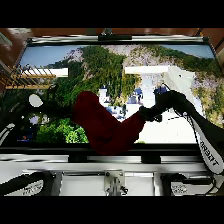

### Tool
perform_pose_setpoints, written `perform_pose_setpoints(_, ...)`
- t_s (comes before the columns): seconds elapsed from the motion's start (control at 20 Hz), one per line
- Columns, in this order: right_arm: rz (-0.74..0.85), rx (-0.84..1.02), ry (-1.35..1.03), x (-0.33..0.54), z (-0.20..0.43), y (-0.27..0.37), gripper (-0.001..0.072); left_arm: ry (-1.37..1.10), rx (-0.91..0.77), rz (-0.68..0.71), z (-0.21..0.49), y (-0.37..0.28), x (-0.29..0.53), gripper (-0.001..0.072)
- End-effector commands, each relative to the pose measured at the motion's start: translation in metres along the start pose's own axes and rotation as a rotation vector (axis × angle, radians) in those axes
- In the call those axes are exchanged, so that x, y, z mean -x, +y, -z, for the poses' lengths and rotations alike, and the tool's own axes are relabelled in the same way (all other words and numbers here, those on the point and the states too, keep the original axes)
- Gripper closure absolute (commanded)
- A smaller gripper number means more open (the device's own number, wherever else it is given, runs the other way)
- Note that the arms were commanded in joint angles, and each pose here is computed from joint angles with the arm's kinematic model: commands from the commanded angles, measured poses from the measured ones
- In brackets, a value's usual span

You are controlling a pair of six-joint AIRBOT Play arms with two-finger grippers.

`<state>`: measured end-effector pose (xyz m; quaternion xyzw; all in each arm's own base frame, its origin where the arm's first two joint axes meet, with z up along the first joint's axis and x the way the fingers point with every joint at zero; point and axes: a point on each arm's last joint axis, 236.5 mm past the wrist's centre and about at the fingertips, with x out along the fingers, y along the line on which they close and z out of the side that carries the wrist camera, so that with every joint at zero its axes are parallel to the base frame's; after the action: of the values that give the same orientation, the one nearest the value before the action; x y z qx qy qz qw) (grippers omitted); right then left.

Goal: Fold the shirts.

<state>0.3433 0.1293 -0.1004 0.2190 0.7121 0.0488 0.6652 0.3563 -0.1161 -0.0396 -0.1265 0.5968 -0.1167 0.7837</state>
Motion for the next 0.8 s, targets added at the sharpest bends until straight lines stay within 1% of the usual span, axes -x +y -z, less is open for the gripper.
perform_pose_setpoints(0.0,-0.033,0.08,-0.08,0.022,-0.018,0.018,0.063,-0.141,-0.09,0.016,-0.037,-0.019,0.043,0.0679)
perform_pose_setpoints(0.05,-0.038,0.156,-0.149,0.048,-0.03,0.03,0.063,-0.204,-0.14,0.007,-0.054,-0.025,0.066,0.068)
perform_pose_setpoints(0.15,-0.043,0.326,-0.372,0.127,-0.059,0.063,0.063,-0.339,-0.281,-0.034,-0.085,-0.041,0.128,0.068)
perform_pose_setpoints(0.25,-0.055,0.513,-0.707,0.253,-0.072,0.11,0.063,-0.542,-0.371,-0.059,-0.113,-0.068,0.22,0.0679)
perform_pose_setpoints(0.3,-0.071,0.569,-0.878,0.318,-0.065,0.131,0.063,-0.681,-0.402,-0.047,-0.122,-0.088,0.279,0.0679)
perform_pose_setpoints(0.4,-0.148,0.664,-1.221,0.448,-0.022,0.169,0.063,-0.934,-0.454,0.012,-0.116,-0.13,0.39,0.0679)
perform_pose_setpoints(0.5,-0.241,0.729,-1.463,0.539,0.041,0.19,0.063,-1.145,-0.507,0.079,-0.081,-0.163,0.487,0.0679)
perform_pose_setpoints(0.6,-0.272,0.759,-1.568,0.58,0.094,0.188,0.063,-1.3,-0.546,0.096,-0.038,-0.176,0.553,0.0679)
perform_pose_setpoints(0.75,-0.272,0.787,-1.581,0.59,0.143,0.177,0.063,-1.403,-0.521,0.077,0.003,-0.169,0.593,0.0679)
